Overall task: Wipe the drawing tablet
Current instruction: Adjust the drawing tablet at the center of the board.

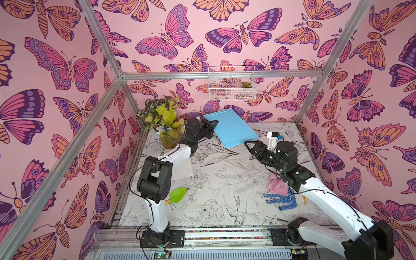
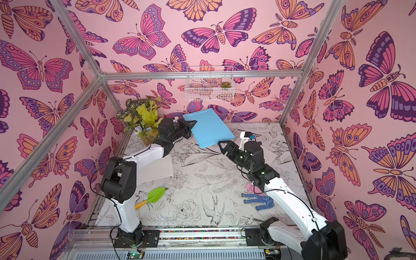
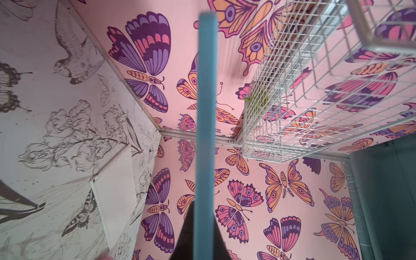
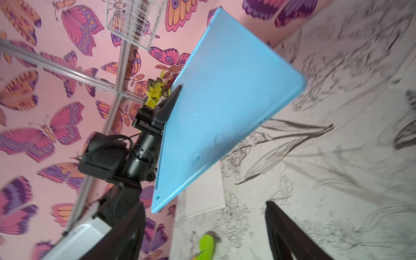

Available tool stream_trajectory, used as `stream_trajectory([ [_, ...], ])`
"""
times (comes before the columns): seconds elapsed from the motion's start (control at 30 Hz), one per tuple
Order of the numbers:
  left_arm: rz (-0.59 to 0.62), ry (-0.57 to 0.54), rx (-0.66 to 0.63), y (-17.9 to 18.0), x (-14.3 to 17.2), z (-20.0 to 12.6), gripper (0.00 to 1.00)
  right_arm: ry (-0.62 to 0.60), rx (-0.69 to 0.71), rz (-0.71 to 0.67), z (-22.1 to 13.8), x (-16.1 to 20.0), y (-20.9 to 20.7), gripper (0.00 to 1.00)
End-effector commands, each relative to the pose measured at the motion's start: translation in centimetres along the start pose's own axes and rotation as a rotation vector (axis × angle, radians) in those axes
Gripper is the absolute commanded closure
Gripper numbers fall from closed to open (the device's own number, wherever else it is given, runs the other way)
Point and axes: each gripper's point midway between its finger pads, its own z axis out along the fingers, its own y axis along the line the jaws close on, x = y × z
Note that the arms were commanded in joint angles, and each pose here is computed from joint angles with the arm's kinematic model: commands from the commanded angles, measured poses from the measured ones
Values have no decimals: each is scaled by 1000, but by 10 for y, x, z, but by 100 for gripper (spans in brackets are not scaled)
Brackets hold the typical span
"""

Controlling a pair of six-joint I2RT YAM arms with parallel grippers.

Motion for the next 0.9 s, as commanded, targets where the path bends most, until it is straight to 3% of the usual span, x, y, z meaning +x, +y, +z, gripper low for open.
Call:
stream_trajectory([
  [0.0, 27, -7, 163, -38, 7, 1, 100, -17, -273, 225, -4, -24, 59, 18],
  [0.07, 16, -3, 169, -39, 10, 3, 100, -33, -297, 253, 2, -30, 60, 22],
  [0.17, 7, -2, 183, -41, 14, 5, 100, -46, -345, 300, 13, -36, 63, 34],
  [0.33, -29, -9, 225, -46, 20, 8, 100, -34, -459, 342, 34, -45, 77, 66],
  [0.47, -44, -14, 247, -48, 22, 10, 100, -64, -471, 335, 42, -53, 79, 78],
  [0.57, -49, -9, 241, -45, 26, 11, 97, -87, -448, 288, 41, -57, 82, 100],
  [0.7, -70, -3, 164, -21, 29, 7, 40, -108, -340, 206, 34, -63, 72, 100],
  [0.77, -62, -4, 117, -8, 31, 1, 28, -85, -302, 168, 29, -68, 67, 100],
  [0.87, -62, 10, 3, 21, 38, -13, 19, -35, -237, 114, 17, -75, 51, 100],
])
